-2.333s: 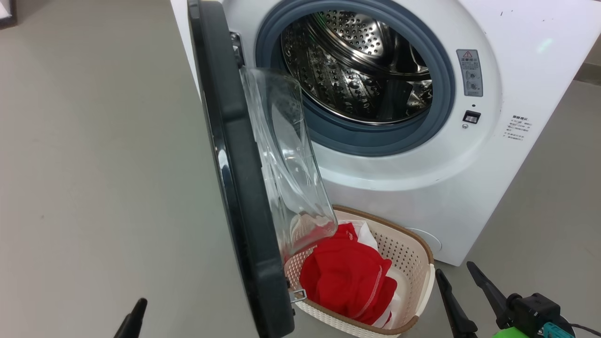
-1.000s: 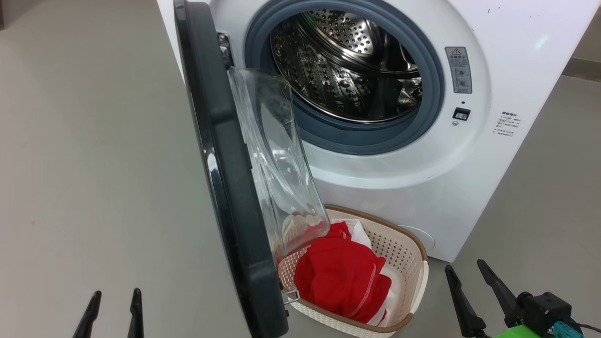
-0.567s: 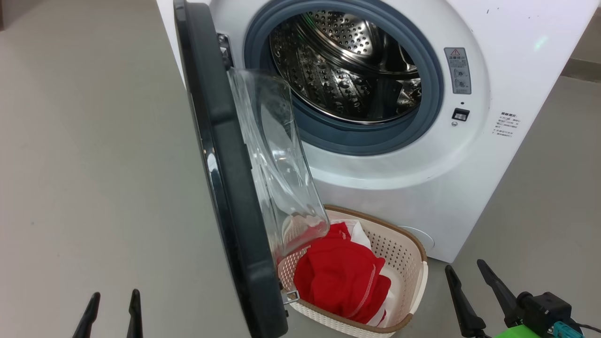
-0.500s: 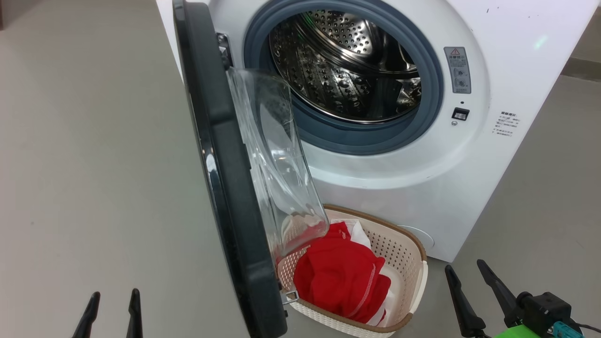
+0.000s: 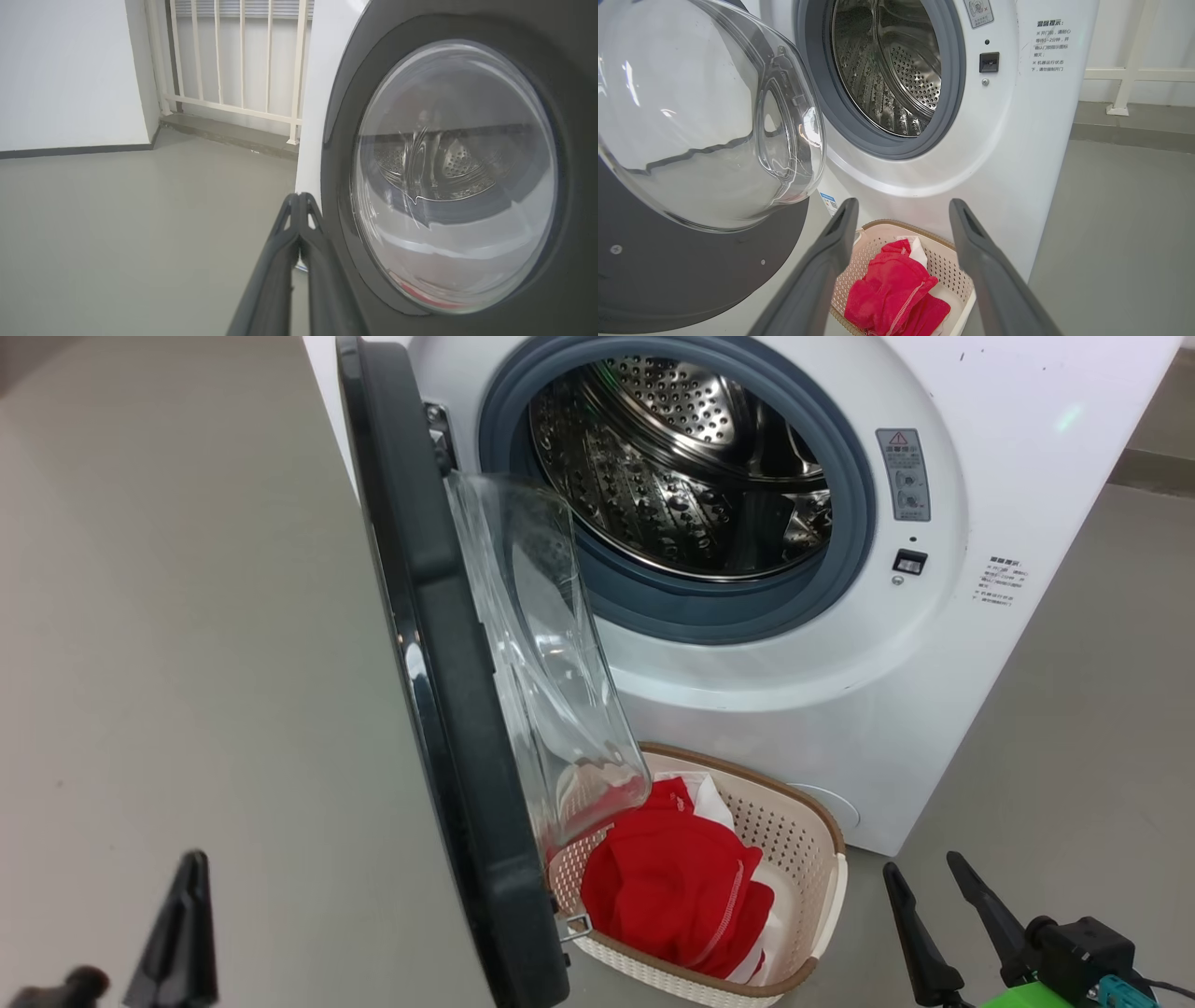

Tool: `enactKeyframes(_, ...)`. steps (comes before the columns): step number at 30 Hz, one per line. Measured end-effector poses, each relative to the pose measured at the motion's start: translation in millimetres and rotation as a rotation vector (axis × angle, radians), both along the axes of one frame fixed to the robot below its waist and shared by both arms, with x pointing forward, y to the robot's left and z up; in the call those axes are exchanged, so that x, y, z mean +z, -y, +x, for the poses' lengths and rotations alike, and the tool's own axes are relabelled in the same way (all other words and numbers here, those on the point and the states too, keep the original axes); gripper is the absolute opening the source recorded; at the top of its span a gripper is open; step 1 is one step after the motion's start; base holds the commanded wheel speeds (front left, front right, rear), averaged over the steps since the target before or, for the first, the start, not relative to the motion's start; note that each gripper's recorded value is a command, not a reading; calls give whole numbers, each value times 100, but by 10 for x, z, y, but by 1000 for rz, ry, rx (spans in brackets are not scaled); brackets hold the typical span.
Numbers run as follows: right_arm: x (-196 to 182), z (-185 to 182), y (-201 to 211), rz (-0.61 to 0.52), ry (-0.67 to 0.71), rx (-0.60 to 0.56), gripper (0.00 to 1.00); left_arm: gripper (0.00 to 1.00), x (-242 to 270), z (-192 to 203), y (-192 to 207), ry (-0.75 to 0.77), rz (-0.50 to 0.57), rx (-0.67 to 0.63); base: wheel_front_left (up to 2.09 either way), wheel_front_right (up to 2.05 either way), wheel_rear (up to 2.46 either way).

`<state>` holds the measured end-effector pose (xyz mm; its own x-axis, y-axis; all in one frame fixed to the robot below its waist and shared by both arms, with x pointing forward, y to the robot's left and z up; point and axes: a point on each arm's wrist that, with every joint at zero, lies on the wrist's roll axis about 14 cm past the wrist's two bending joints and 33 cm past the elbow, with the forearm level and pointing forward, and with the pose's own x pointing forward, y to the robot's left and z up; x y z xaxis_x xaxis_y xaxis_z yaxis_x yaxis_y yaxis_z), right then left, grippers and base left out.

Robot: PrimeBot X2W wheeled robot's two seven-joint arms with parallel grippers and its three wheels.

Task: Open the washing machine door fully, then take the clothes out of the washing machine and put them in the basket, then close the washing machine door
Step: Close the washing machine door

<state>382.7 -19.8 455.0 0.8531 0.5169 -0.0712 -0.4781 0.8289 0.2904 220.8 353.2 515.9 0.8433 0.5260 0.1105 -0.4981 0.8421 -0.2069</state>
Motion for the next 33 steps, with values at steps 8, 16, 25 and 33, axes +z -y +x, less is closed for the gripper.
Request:
enactKeyframes(8,-13,2,10,1,-4,-4,100,0,510,58,-242,303,-169,21,0,0,0)
enactKeyframes(16,-20,-1,44,1,-6,-13,100,0,723,72,-406,570,-529,-60,0,0,0)
enactKeyframes(25,-80,8,88,-1,-22,-24,100,0,762,377,110,446,-946,-458,0,0,0)
enactKeyframes(33,-146,28,135,-7,-38,-33,100,0,690,441,591,268,-1060,-695,0,0,0)
